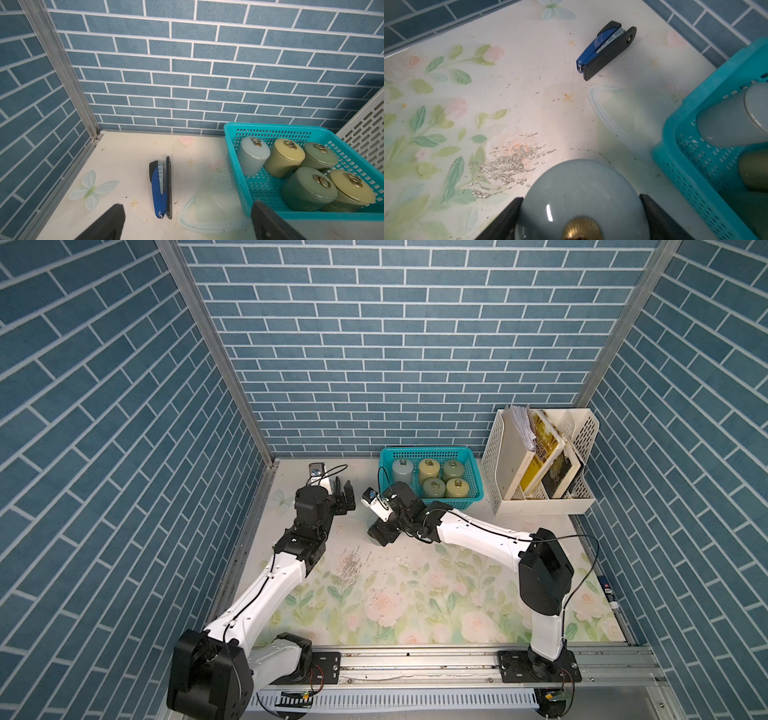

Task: Take the tea canister out of the basket
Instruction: Place the tea canister at the center of the board.

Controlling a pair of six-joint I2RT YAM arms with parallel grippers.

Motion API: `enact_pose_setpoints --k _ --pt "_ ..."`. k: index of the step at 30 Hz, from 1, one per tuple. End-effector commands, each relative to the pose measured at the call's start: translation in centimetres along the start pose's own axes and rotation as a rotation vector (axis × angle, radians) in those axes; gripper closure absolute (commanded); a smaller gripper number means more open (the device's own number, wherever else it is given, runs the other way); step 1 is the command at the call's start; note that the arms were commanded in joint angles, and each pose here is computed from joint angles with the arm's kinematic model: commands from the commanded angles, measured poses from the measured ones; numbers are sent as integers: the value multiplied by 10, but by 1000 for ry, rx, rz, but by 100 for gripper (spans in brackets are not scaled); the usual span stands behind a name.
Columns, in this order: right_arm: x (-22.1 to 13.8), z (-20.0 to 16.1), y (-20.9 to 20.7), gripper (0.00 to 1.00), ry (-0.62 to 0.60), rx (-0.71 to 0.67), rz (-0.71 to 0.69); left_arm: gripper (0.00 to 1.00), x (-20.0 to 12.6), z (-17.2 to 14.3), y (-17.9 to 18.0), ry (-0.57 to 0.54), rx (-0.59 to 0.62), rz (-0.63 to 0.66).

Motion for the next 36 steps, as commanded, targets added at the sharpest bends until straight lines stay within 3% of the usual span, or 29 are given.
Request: enact_pose_setpoints --k 1,14,20,24,28,30,36 --pt "4 23 -2 100 -99 58 -24 0 -2 3 6 3 3 12" --pt "37 3 -9 100 -30 125 -51 0 -2 -6 6 12 -8 3" --pt "42 -5 -8 92 -3 137 -52 0 -2 -7 4 13 -5 -4" --pt "44 -9 -9 76 10 138 -60 0 -1 -7 4 13 -2 -3" --pt "46 -12 -10 42 21 141 -61 0 -2 -8 4 14 -2 -4" --pt "47 -15 -10 31 27 142 -62 0 -3 -7 4 12 0 -5" --pt "44 -16 -10 11 21 145 -59 0 -5 -4 5 2 -6 -5"
Point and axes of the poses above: each gripper's point midway between its finger pads, its own x axis out along the fingers, its own y axis along the line the jaws close on, z = x × y, the point moved 1 cm from there along -x, back along the fingers, and after that the axes turned 6 degrees about x, right-handed, at the moved point
